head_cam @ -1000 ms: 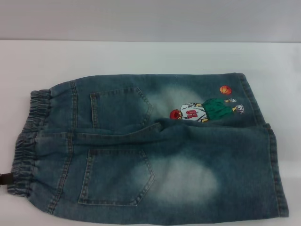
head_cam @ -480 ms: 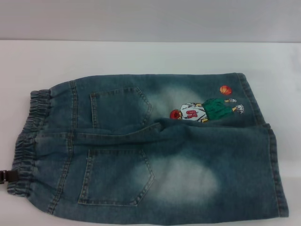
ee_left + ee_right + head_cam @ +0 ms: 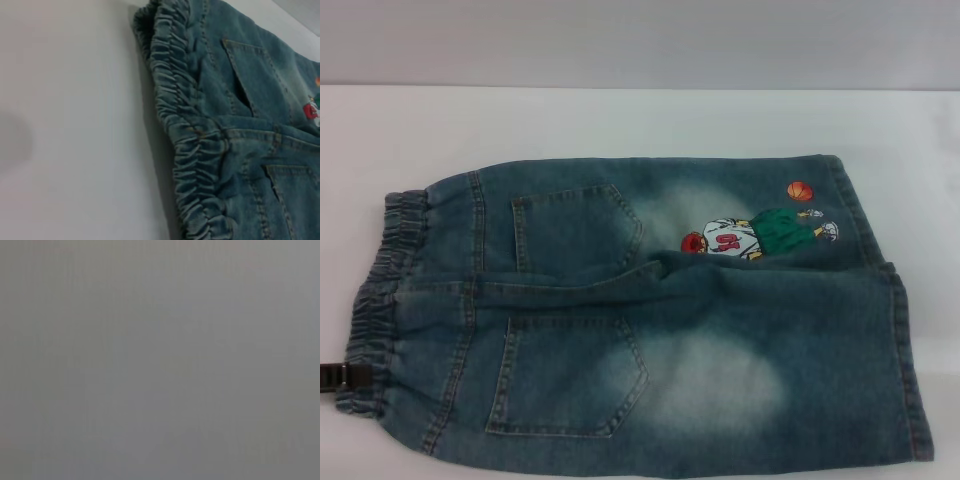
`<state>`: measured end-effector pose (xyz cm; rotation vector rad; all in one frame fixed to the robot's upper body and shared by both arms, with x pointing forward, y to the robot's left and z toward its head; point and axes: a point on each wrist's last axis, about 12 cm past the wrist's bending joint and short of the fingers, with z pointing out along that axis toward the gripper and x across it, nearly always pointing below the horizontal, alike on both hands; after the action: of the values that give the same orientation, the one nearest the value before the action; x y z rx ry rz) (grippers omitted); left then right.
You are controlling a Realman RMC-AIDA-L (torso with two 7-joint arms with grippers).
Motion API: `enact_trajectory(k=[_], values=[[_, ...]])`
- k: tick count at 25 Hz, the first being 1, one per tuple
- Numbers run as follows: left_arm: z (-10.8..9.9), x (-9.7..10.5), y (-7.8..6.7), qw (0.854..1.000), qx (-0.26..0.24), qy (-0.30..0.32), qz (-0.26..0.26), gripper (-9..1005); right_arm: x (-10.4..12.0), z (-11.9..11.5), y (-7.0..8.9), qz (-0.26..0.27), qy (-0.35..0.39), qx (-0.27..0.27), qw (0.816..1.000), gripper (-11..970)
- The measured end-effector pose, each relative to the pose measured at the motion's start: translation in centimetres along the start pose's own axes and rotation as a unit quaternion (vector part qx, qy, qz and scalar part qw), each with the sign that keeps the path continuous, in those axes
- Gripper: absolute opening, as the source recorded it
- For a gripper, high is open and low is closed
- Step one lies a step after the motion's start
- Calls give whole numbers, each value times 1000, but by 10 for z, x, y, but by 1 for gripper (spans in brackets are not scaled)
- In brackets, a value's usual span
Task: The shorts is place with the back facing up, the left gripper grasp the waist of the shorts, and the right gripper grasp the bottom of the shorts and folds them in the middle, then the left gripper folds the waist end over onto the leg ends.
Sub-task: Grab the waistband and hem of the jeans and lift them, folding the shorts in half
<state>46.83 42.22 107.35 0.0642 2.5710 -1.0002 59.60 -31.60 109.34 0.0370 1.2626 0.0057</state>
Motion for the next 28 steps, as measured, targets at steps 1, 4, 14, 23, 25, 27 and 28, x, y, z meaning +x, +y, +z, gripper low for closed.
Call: enact_trajectory(k=[1,4,14,23,25,27,28], values=[[0,-1,-1,1000,2,1,1,728,0,0,0,0,0,1,1000,559],[1,-3,-4,1000,10,6,3,727,-1,1,-1,-1,-1,1,1000,559],[4,-14,-18,998,47,20,22,726,0,2,-1,-1,2,1,1000,559],[5,-19,-20,998,47,24,28,725,0,0,-2,-1,2,4,1000,558],[2,-24,-20,999,35,15,30,725,0,0,-3,0,2,5,1000,558],[1,-25,-20,999,33,14,31,724,0,-1,-3,0,2,6,1000,558],[0,-26,-20,999,29,13,34,724,0,-1,-4,0,2,7,1000,558]])
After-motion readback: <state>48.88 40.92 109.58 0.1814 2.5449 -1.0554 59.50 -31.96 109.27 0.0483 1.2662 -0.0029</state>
